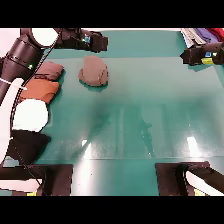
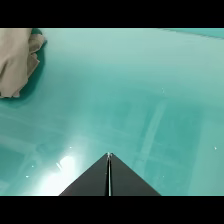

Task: Fold the shirts.

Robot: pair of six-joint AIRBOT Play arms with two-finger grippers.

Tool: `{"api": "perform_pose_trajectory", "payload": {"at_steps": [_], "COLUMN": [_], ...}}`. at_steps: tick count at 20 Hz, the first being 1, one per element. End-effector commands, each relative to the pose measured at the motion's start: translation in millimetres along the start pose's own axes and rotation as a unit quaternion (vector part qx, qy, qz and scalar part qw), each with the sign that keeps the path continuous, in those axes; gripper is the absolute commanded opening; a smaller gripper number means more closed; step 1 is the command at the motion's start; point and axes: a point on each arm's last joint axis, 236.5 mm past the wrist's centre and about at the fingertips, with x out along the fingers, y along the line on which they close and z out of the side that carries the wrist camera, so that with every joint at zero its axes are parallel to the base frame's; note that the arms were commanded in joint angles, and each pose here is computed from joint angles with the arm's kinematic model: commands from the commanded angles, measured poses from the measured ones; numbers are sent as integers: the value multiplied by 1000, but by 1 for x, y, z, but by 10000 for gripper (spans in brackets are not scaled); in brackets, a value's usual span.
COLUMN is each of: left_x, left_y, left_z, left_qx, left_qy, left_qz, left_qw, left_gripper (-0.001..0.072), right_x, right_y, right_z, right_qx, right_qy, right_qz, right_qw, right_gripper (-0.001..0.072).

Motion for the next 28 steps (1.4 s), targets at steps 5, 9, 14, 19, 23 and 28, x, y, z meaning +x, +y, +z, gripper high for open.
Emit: {"api": "perform_pose_trajectory", "payload": {"at_steps": [5,9,14,19,23,28], "left_x": [8,58,105,131,119,12], "left_y": [81,157,221,226,219,156], "left_z": [1,-80,-157,-200,-166,13], "left_qx": [-1,-60,-120,-179,-177,-83], "left_qy": [-12,92,153,183,171,1], "left_qz": [139,191,216,191,183,164], "left_qw": [990,975,957,948,952,983], "left_gripper": [622,623,623,622,29,28], "right_x": [1,1,0,0,-7,-94], "right_y": [0,13,18,19,20,38], "right_z": [9,0,-3,0,8,75], "right_qx": [1,14,18,20,18,-26], "right_qy": [-20,0,6,-2,-20,-151], "right_qz": [-1,27,38,40,39,39], "right_qw": [1000,1000,999,999,999,987], "right_gripper": [16,16,16,16,16,15]}}
